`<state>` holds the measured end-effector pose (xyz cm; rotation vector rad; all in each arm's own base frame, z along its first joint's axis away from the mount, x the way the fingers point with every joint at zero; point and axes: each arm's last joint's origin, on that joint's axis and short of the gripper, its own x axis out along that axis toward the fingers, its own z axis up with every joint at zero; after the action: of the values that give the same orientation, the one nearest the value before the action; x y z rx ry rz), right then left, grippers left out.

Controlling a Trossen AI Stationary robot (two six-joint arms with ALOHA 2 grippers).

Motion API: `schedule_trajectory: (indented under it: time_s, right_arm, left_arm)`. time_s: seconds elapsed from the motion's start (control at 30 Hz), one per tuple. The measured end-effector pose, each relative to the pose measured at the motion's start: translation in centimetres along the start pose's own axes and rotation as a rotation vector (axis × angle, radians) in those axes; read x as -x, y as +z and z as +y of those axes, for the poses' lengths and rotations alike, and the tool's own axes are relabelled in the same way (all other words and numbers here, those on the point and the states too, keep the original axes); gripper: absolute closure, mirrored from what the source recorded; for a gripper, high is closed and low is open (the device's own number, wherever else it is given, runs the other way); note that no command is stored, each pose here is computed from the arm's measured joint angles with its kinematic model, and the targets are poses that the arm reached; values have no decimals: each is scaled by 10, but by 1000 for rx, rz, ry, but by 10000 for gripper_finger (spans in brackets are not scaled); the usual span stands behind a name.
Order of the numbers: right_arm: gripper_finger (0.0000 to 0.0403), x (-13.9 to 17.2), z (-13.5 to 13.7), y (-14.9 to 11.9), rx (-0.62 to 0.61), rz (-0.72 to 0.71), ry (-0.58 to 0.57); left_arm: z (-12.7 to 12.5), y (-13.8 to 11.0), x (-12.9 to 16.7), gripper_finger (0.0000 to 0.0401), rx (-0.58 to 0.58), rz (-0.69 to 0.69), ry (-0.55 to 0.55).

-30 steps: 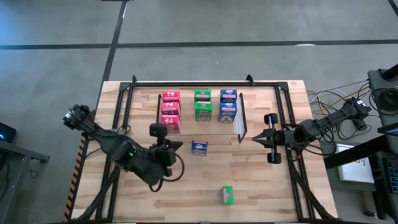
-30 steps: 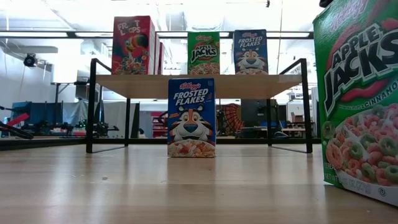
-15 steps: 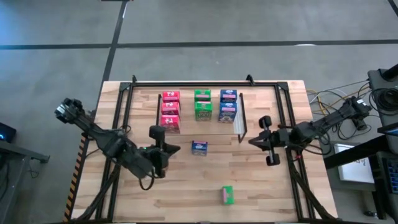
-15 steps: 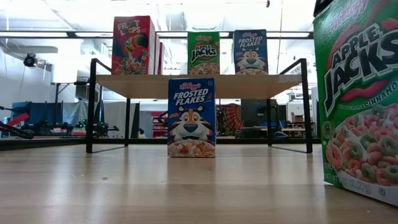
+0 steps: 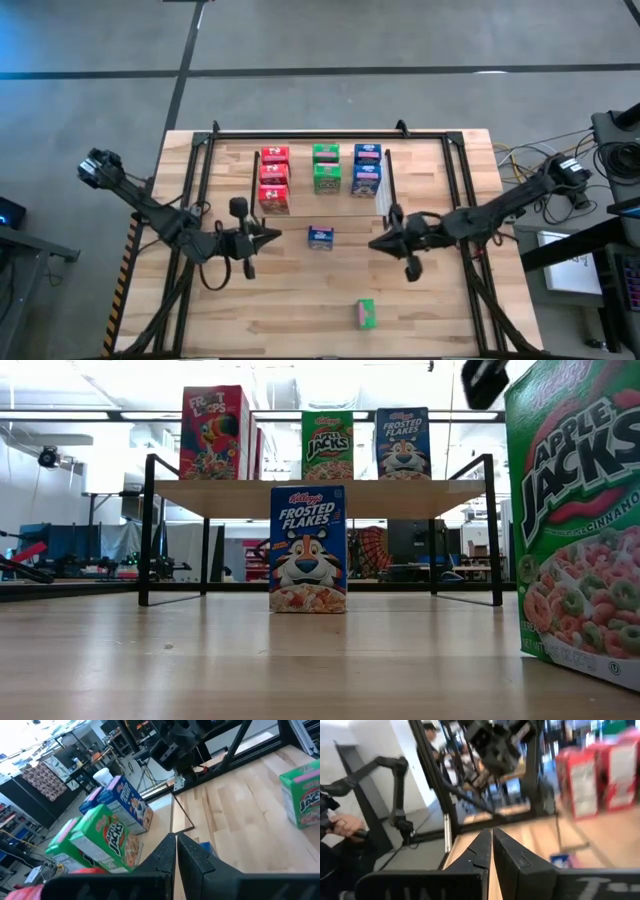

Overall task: Stack cereal on shelf
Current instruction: Put the bottom green cereal box on the shelf, aligned with the other green cereal boxes

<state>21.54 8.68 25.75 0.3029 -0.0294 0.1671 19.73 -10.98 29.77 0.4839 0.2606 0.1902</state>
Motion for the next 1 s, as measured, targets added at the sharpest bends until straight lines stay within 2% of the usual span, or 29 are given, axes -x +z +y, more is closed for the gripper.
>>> schedule_trajectory:
  time_s: [0.13,0.3,0.43,0.67,1.0]
  right_arm:
    - [394,-27,9,2,-126,174,-28]
    - [394,-57,30,11,-291,413,-64]
    - [394,-78,48,19,-407,567,-171]
    - [394,-106,75,29,-582,748,-377]
    - [394,-127,104,9,-845,1006,-690]
  left_arm:
    - [-6,-11,-2,401,-14,6,-1]
    - [-8,-8,2,401,-8,-40,-7]
    - [-7,1,11,401,8,-69,0]
    - [-12,4,22,401,-2,-81,-3]
    - [-18,3,29,401,-22,-90,-43]
